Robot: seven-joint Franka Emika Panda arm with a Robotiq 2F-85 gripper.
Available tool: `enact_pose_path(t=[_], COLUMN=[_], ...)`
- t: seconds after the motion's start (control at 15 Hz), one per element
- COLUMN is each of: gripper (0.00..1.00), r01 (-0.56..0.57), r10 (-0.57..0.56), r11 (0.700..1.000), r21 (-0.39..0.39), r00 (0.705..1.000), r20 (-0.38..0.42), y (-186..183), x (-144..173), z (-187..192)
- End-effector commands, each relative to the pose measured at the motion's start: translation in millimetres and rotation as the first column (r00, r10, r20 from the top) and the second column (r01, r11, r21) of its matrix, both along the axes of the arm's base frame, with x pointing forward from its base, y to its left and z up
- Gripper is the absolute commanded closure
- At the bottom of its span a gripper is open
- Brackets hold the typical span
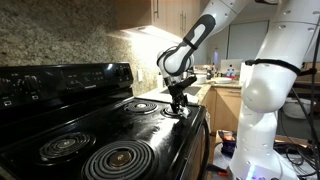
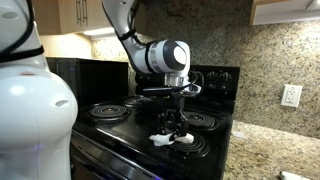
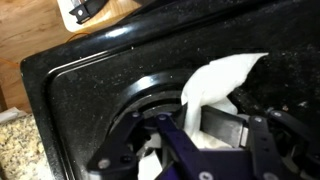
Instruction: Use the cloth to wipe the stove
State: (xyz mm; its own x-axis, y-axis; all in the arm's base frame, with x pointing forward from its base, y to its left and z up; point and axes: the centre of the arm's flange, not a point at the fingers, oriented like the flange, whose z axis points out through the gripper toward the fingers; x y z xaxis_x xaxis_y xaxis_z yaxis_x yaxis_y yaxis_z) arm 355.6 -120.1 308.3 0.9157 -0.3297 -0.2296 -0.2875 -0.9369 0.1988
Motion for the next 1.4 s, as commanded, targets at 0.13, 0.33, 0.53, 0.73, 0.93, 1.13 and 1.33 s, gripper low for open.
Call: enact_pose_path(t=[0.13,0.33,0.53,0.73,0.93,1.13,1.33], gripper=[0.93,0.93,0.93,0.93,0.92,0.92,0.92], r01=[-0.064,-0.081,-0.082,-0.060,-0.022,0.030,0.096], r10=[0.062,0.080,0.085,0.064,0.027,-0.021,-0.085], r11=[0.998,0.997,0.996,0.998,0.999,0.998,0.994], r21=[0.015,0.001,-0.022,-0.029,-0.039,-0.050,-0.057], r00=[0.993,0.985,0.983,0.987,0.988,0.985,0.981], r20=[0.100,0.152,0.160,0.145,0.151,0.169,0.175], y=[29.6,38.6,33.9,18.8,0.5,-25.4,-78.8], x=[27.2,51.7,74.4,95.9,118.1,138.5,135.9], z=[2.0,4.5,-6.2,-18.6,-19.3,-16.0,-10.7])
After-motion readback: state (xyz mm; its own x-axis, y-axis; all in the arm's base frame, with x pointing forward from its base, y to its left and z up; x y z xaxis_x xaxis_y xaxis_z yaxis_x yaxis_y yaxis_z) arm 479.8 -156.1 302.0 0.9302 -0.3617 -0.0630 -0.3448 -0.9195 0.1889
